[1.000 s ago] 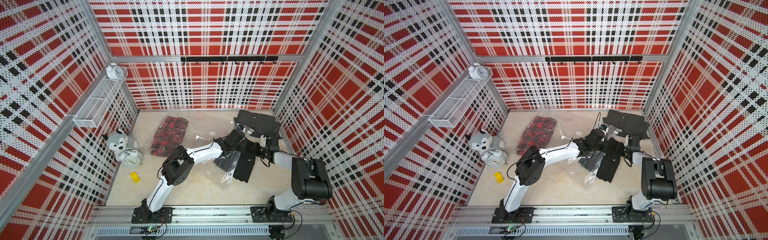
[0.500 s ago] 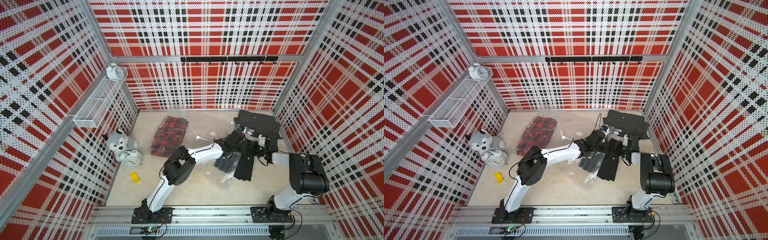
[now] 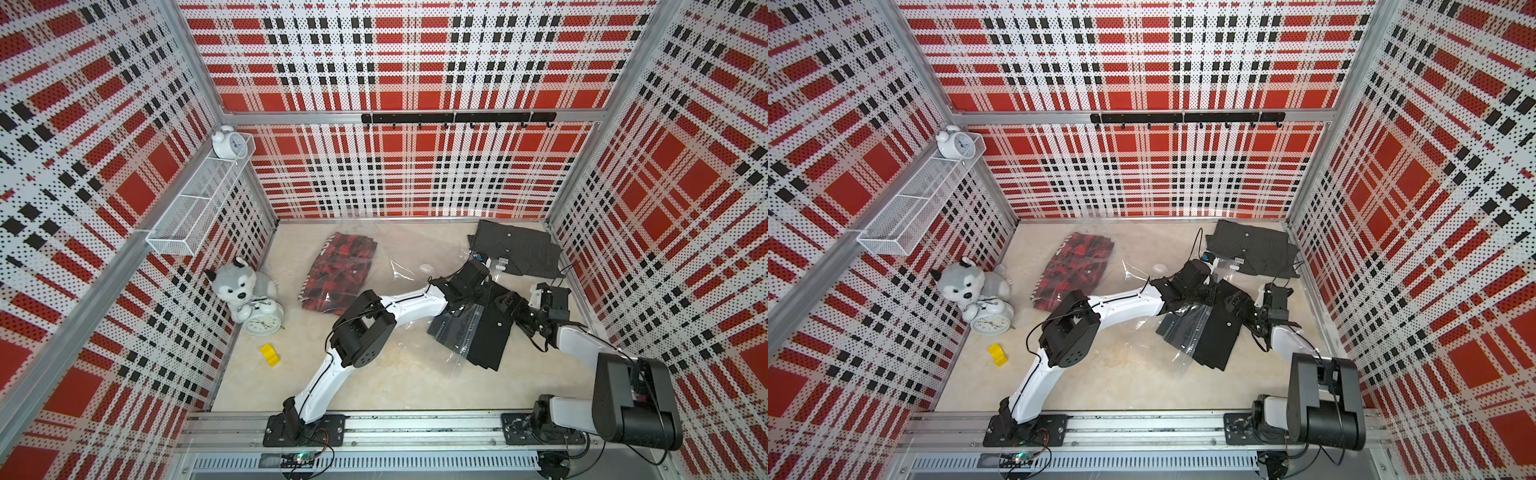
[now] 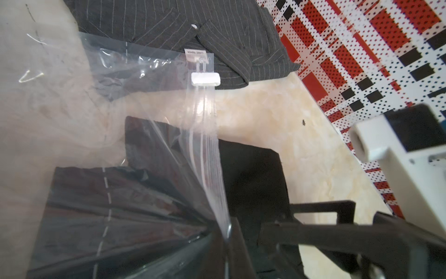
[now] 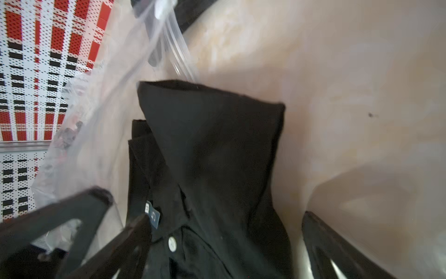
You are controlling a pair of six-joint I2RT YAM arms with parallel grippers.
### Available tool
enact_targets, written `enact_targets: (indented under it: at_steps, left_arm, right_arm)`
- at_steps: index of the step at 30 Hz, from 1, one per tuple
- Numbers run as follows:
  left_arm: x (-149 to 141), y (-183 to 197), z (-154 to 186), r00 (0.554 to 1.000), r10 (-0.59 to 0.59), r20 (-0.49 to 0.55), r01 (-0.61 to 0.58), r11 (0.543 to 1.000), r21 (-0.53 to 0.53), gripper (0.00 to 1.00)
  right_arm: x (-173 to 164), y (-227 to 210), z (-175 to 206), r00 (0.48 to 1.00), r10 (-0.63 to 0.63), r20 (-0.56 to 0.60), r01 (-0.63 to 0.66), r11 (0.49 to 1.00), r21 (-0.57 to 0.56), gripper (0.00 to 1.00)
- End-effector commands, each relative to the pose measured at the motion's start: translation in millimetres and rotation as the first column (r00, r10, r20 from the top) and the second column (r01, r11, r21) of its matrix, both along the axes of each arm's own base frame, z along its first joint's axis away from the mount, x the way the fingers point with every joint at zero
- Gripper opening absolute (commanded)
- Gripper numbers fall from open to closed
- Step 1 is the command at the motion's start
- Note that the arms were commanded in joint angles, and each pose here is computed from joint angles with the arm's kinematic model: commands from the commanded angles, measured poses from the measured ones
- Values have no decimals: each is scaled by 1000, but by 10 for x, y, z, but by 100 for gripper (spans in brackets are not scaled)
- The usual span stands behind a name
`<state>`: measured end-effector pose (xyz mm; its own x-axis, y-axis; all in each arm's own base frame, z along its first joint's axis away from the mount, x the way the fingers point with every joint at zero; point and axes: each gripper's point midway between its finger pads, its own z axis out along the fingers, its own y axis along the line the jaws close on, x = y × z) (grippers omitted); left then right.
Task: Place the folded shirt into the vacuum bag
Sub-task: Place the shirt in the vacuum bag.
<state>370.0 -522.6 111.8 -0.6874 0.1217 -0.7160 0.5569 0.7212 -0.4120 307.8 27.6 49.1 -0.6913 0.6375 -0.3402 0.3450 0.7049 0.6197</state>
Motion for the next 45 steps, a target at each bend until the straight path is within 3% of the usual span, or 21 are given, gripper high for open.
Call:
enact_targets:
  at_steps: [1,4,7,11,14,16,18,27,39,45]
  left_arm:
    - [133,-64,215,999,11,37,-8,998,-66,0]
    - [165,-37,203,999,16,34,-14,998,-65,0]
    - [165,-34,219,999,16,34,-13,997,-72,0]
    - [160,-44,215,999,14,31,-12,997,-77,0]
    - [138,-53,209,1000,10,27,-8,997,-78,0]
    - [125,-43,209,1000,9,25,-7,997,-79,0]
    - [92,-47,219,1000,6,25,-4,997,-81,0]
    - [-40,-81,301,1000,-17,22,20,995,-102,0]
    - [-79,8,399,999,-19,26,22,992,-125,0]
    - [-72,41,424,999,-15,29,19,992,-123,0]
  right_arm:
    - [-314,71,-144,998,11,-69,-8,999,31,100]
    - [-454,178,-147,999,14,-46,-10,997,76,96]
    - [-538,336,-158,999,41,-36,-37,992,117,84]
    - [-594,579,-234,995,93,-23,-88,982,167,58]
    - [-546,745,-221,992,130,4,-128,971,205,30]
    - [-483,830,-160,989,147,33,-151,964,221,19]
    - [-409,896,-80,985,160,58,-169,959,225,15]
    - [-188,1121,68,967,235,96,-251,943,217,19]
    - [-280,697,2,994,97,52,-100,993,54,74]
    - [-268,380,123,996,9,90,-12,999,38,88]
